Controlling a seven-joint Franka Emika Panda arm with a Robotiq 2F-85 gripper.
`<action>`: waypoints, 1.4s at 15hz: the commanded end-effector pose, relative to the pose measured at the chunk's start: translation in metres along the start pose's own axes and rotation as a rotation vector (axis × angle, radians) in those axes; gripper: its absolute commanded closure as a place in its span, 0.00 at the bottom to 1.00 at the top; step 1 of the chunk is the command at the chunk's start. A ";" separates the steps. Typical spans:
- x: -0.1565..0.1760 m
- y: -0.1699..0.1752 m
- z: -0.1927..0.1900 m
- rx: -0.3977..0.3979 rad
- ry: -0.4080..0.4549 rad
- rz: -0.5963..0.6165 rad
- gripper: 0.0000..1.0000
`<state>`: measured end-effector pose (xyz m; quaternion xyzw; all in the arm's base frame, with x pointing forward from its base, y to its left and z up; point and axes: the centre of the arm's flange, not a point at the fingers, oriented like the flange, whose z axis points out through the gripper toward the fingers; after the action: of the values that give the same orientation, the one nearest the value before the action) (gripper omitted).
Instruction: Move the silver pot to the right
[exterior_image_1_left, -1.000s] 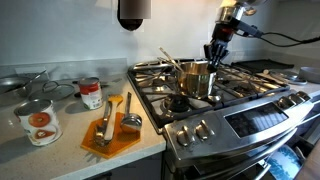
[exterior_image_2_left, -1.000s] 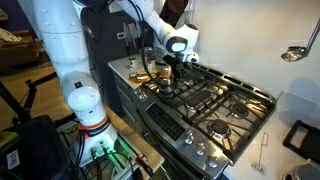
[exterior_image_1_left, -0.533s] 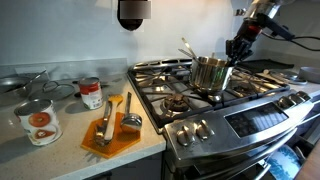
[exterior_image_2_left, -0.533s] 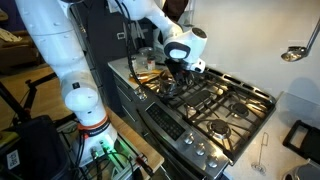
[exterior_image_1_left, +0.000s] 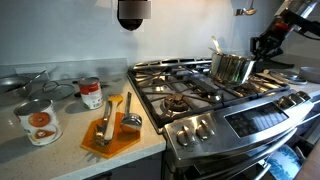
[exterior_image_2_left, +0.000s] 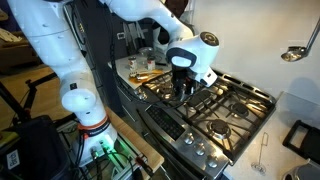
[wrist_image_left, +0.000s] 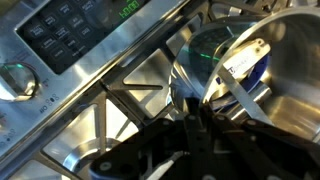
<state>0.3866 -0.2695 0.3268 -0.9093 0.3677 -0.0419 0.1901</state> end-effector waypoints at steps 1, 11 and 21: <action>0.014 0.013 -0.029 0.044 0.077 0.173 0.98; 0.048 0.052 -0.028 0.040 0.308 0.600 0.98; 0.050 0.059 -0.007 -0.035 0.316 0.648 0.98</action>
<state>0.3783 -0.3403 0.3110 -0.7511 0.6376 -0.1014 0.1382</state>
